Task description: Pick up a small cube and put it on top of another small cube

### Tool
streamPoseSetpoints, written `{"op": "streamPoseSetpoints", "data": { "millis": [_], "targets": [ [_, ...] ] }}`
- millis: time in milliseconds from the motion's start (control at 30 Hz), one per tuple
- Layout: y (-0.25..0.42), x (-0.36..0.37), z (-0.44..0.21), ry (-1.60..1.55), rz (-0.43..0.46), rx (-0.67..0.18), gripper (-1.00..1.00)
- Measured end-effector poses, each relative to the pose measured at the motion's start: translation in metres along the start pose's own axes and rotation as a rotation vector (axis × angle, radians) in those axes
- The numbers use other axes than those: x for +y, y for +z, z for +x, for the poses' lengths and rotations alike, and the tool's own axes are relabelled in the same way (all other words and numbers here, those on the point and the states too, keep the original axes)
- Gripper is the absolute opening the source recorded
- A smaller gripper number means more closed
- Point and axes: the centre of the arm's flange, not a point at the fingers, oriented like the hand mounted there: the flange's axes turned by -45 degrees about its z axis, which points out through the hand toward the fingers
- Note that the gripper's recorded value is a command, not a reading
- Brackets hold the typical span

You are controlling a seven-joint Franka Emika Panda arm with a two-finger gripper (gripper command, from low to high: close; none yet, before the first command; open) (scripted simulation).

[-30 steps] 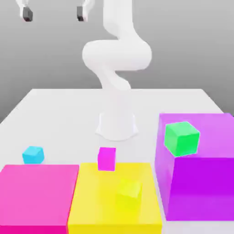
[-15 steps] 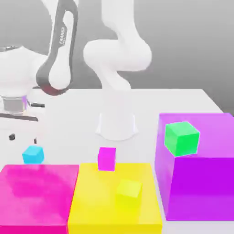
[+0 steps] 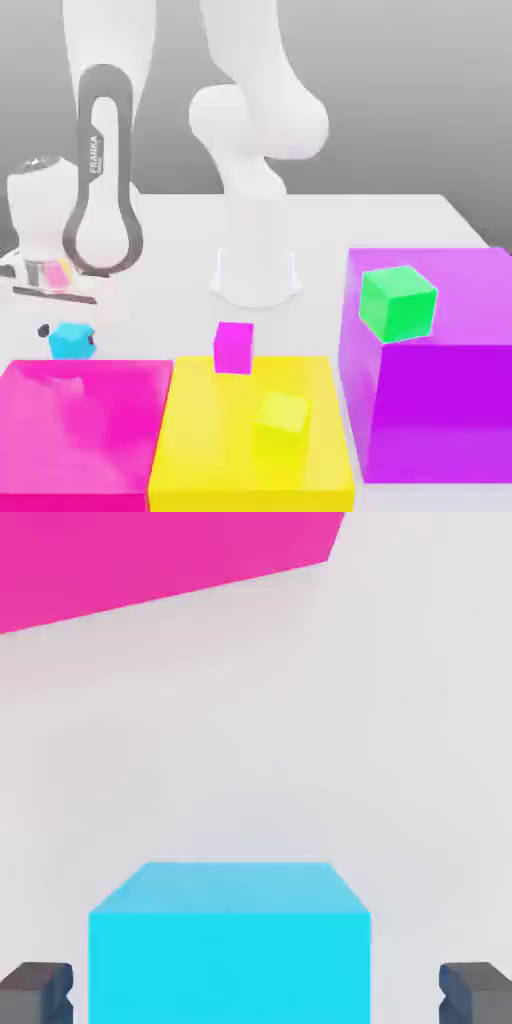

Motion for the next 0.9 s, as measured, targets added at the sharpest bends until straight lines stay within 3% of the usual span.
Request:
{"op": "streamPoseSetpoints", "data": {
  "millis": [700,833,900],
  "targets": [
    [-0.064,-0.001,0.002,-0.005,0.003,0.000,-1.00],
    [-0.084,-0.032,0.053,-0.149,0.016,0.003,-1.00],
    [-0.096,-0.082,0.094,-0.312,0.021,0.003,-1.00]
  ]
}}
